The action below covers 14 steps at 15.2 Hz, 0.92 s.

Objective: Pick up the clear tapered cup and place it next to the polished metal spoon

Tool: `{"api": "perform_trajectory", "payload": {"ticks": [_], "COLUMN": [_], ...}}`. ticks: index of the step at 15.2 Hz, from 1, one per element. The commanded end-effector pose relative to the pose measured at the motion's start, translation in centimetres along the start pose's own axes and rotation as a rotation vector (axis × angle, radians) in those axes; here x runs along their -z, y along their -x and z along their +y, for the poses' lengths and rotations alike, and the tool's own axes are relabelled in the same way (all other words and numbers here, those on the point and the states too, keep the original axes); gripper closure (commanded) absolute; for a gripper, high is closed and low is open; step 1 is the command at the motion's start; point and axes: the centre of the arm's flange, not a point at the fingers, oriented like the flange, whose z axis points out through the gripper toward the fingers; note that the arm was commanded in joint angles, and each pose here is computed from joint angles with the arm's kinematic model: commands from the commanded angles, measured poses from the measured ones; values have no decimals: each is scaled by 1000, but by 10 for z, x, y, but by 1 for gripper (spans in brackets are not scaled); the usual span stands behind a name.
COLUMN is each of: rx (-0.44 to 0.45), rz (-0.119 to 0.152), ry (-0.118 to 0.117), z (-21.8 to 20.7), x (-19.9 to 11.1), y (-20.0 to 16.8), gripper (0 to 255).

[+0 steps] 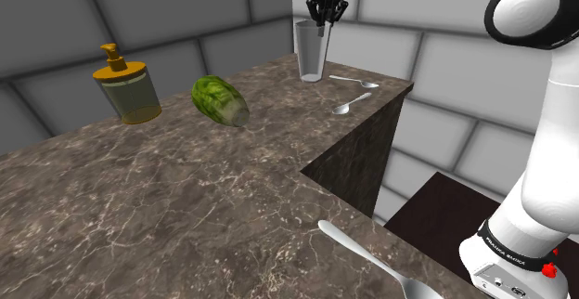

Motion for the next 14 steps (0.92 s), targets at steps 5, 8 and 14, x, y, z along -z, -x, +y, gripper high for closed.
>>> {"api": "perform_trajectory", "payload": {"ticks": [5, 8, 14], "rx": [0, 0, 0], "rz": [0, 0, 0], "ry": [0, 0, 0], "z": [-5, -12, -48], "x": [32, 37, 33], "y": [0, 11, 82], "gripper": [255, 255, 255]}}
